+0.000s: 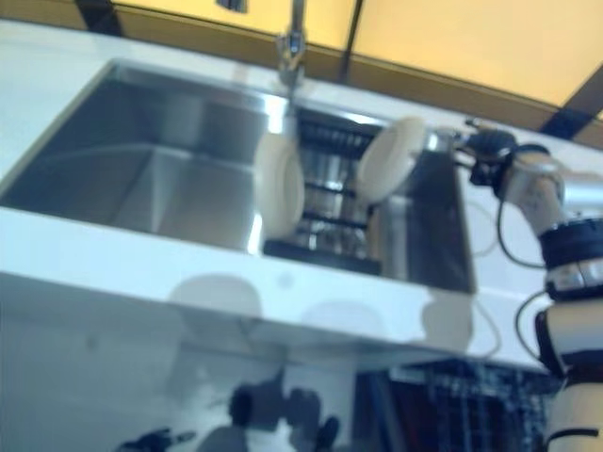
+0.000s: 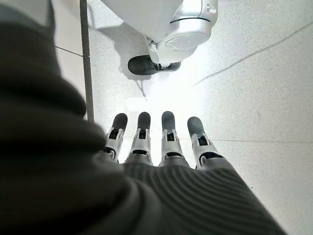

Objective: Take plates into dishwasher

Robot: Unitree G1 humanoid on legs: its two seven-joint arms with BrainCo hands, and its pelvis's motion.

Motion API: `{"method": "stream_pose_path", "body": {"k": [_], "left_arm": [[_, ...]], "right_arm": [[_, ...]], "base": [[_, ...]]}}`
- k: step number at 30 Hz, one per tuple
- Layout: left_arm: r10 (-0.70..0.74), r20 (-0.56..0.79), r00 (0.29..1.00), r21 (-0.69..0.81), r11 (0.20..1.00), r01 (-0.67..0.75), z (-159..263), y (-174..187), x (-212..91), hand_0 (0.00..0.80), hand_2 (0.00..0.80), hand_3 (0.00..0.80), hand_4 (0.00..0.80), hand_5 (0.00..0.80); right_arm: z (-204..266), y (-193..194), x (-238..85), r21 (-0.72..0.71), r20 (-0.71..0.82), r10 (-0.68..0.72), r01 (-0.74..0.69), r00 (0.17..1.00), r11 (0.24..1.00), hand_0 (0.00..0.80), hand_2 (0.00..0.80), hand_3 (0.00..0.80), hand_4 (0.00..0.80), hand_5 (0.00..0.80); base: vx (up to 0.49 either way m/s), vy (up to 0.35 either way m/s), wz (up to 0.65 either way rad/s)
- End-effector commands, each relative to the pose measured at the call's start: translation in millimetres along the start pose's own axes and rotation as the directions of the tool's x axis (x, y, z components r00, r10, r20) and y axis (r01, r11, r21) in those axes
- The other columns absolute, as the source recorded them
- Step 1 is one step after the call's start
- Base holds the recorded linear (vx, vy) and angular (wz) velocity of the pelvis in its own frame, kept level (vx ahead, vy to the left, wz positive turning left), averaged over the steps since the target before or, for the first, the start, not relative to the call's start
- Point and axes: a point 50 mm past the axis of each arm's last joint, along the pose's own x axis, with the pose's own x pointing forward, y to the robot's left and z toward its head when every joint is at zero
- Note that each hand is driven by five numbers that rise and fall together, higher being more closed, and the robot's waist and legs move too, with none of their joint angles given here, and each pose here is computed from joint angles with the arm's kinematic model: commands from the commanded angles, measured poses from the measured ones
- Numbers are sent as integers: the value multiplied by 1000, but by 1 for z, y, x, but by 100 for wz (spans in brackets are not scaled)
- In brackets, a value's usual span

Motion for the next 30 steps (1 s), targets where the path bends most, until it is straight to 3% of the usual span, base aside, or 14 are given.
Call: {"method": "stream_pose_path", "body": {"k": [1,30], "left_arm": [[32,18,999,-5,999,-32,6,12,-1,0,0,0,0,0],[32,20,999,-39,999,-32,3,10,-1,0,0,0,0,0]], "right_arm": [[46,15,-7,-88,133,25,-14,991,996,0,0,0,0,0],[36,37,-4,-89,119,97,-87,988,992,0,0,0,0,0]], "base": [[0,0,0],[0,-1,1]]}}
